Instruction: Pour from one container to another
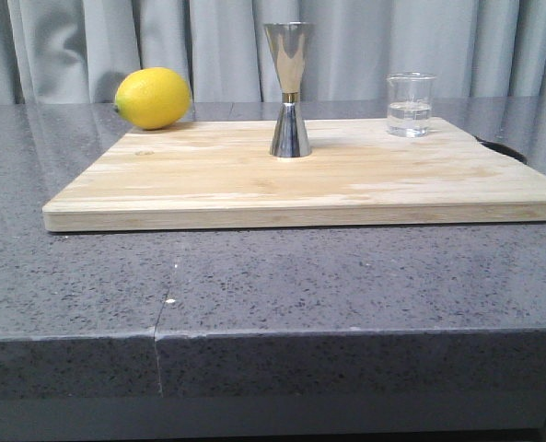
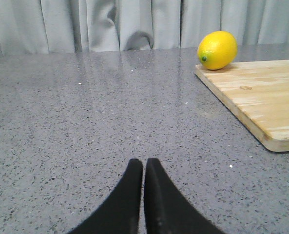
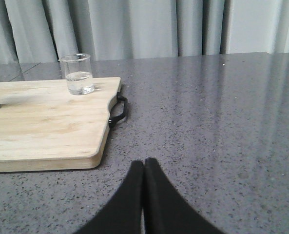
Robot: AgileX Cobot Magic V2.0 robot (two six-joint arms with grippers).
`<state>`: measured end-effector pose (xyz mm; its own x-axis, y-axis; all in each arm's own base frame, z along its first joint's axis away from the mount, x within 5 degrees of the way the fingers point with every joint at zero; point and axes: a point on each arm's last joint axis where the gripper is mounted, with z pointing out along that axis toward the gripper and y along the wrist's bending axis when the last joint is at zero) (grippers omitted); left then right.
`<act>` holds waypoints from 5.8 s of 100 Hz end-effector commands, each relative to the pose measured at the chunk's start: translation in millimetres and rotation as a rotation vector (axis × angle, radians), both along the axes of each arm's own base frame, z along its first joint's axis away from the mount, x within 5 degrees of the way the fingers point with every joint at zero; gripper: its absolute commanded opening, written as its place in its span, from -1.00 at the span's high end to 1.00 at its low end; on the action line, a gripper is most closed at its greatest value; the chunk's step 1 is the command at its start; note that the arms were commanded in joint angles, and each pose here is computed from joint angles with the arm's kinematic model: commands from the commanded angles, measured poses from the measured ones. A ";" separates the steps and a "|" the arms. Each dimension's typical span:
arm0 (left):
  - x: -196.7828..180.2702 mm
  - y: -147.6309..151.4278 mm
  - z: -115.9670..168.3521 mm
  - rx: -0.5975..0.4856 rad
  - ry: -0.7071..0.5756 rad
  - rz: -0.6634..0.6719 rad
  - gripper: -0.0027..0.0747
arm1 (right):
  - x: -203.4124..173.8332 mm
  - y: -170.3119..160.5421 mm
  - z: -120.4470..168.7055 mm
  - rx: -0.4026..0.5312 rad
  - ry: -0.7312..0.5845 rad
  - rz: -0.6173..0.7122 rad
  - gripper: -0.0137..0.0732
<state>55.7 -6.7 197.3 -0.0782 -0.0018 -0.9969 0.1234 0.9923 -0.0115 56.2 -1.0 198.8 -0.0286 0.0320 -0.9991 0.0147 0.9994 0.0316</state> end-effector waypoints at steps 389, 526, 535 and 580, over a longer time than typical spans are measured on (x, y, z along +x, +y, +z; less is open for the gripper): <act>211.2 -209.3 119.3 0.033 0.001 -0.456 -0.47 | 140.9 23.0 162.1 0.083 -0.047 0.140 0.85; 245.3 -270.1 64.1 -0.147 -0.049 -0.549 -0.46 | 140.8 23.4 164.7 0.085 -0.075 0.147 0.85; 246.8 -271.7 66.2 -0.150 -0.057 -0.551 -0.46 | 140.8 23.4 164.7 0.085 -0.075 0.147 0.85; 254.0 -278.9 42.6 -0.124 -0.022 -0.552 -0.45 | 140.6 23.8 167.0 0.086 -0.100 0.152 0.85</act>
